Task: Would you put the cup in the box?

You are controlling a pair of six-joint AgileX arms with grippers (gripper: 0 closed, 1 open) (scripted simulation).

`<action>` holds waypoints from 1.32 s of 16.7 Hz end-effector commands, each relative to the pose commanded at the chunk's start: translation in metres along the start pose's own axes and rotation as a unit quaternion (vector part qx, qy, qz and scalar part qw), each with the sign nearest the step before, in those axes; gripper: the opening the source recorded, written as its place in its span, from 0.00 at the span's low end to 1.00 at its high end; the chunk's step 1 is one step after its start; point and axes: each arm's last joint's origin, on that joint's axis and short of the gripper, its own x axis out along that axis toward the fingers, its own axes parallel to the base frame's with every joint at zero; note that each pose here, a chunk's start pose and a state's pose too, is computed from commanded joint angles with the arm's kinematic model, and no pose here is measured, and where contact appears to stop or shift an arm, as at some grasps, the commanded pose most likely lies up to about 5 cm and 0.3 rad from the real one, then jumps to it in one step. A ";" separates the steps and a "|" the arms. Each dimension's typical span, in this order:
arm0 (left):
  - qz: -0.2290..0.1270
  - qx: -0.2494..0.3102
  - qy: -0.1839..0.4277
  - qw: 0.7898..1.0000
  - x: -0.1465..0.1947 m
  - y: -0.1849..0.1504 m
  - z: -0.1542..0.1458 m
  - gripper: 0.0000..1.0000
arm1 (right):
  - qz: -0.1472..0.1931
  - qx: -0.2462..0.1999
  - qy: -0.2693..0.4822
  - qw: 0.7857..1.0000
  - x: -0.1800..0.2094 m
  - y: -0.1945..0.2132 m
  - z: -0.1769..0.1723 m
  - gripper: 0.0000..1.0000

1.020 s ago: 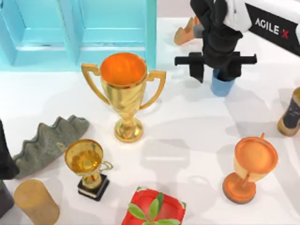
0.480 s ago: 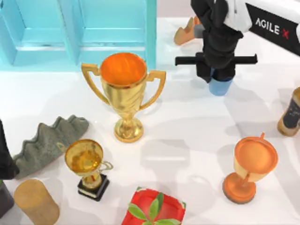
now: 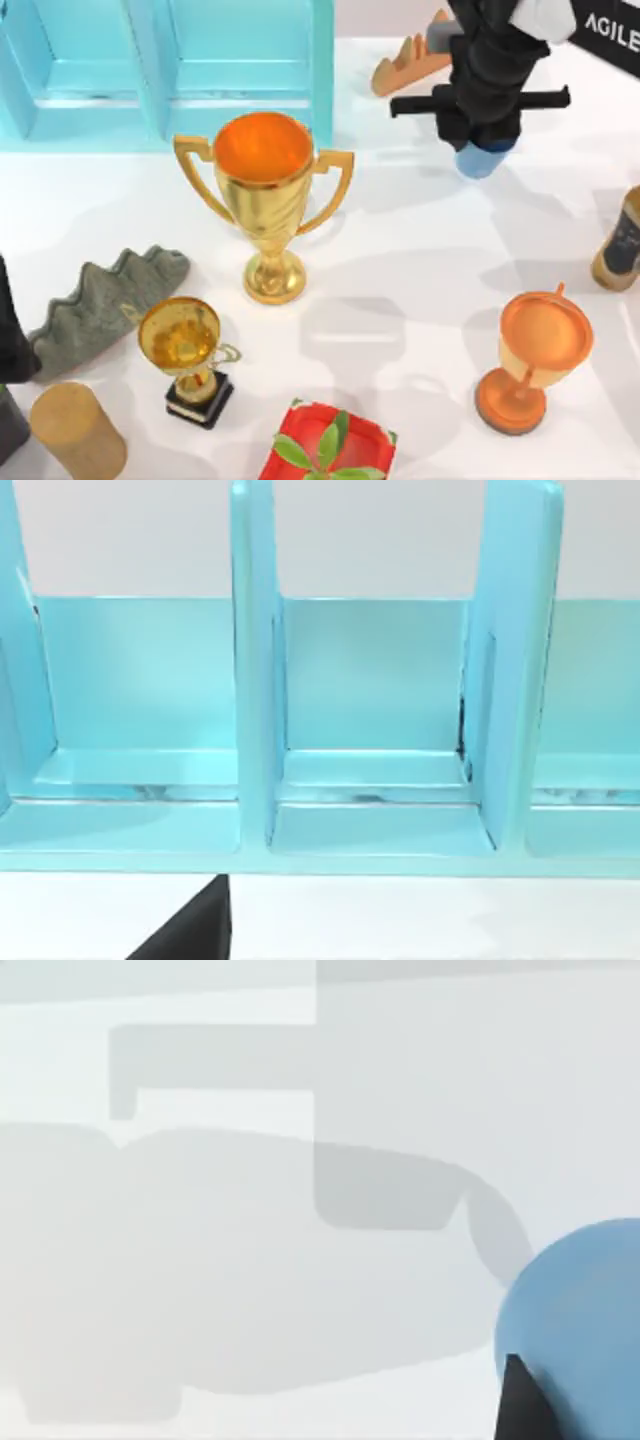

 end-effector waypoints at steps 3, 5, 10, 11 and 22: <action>0.000 0.000 0.000 1.000 0.000 0.000 0.000 1.00 | 0.003 -0.015 -0.023 1.000 -0.042 -0.060 0.002 0.00; 0.000 0.000 0.000 1.000 0.000 0.000 0.000 1.00 | -0.005 -0.013 -0.020 1.000 -0.069 -0.117 -0.010 0.00; 0.000 0.000 0.000 1.000 0.000 0.000 0.000 1.00 | -0.020 0.011 0.025 0.999 -0.127 -0.238 -0.086 0.00; 0.000 0.000 0.000 1.000 0.000 0.000 0.000 1.00 | -0.018 0.018 0.035 0.999 -0.136 -0.252 -0.105 0.00; 0.000 0.000 0.000 1.000 0.000 0.000 0.000 1.00 | -0.007 0.035 0.061 0.997 -0.155 -0.280 -0.157 0.00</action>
